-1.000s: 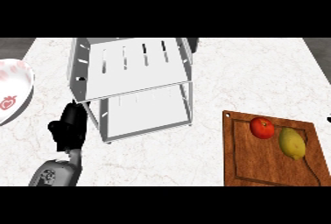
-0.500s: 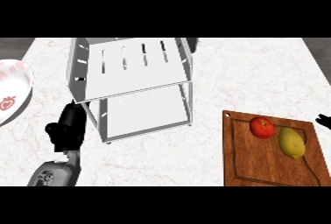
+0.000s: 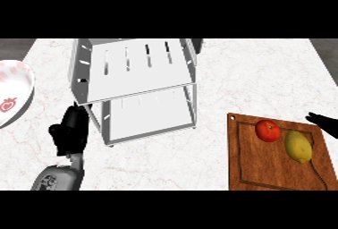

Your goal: Pick the lemon from the cutting board and place it in the tiered basket

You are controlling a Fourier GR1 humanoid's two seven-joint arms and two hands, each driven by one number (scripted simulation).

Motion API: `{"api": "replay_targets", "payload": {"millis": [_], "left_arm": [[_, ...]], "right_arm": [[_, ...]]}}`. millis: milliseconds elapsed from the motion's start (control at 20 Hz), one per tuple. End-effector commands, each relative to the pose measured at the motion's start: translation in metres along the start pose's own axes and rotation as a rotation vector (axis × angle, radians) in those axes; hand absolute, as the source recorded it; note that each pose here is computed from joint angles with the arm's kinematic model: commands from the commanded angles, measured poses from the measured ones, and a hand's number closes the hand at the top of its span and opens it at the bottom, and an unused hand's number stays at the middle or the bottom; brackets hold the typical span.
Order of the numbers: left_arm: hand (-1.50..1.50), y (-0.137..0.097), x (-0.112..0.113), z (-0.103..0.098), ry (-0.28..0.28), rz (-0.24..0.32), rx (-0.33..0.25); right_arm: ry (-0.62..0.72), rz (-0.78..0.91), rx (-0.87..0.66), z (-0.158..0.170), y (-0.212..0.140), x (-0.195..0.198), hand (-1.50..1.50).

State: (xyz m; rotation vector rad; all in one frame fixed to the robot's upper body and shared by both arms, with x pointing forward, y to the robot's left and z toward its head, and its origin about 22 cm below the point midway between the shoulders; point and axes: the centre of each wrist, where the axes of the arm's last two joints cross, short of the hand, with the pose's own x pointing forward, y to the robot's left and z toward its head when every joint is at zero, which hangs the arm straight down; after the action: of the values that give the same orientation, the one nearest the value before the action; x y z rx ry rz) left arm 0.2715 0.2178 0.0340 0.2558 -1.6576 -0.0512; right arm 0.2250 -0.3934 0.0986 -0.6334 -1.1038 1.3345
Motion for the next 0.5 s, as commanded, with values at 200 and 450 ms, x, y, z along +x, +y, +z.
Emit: {"api": "replay_targets", "payload": {"millis": [200,450], "left_arm": [[0.0,-0.008,-0.002,-0.001,-0.002,0.011,-0.065],[0.0,-0.015,0.0,0.004,-0.01,0.022,-0.074]], "right_arm": [[0.015,0.004,0.018,-0.013,0.0,-0.001,-1.5],[0.015,0.004,0.03,-0.015,0.023,-0.013,-1.5]]}}
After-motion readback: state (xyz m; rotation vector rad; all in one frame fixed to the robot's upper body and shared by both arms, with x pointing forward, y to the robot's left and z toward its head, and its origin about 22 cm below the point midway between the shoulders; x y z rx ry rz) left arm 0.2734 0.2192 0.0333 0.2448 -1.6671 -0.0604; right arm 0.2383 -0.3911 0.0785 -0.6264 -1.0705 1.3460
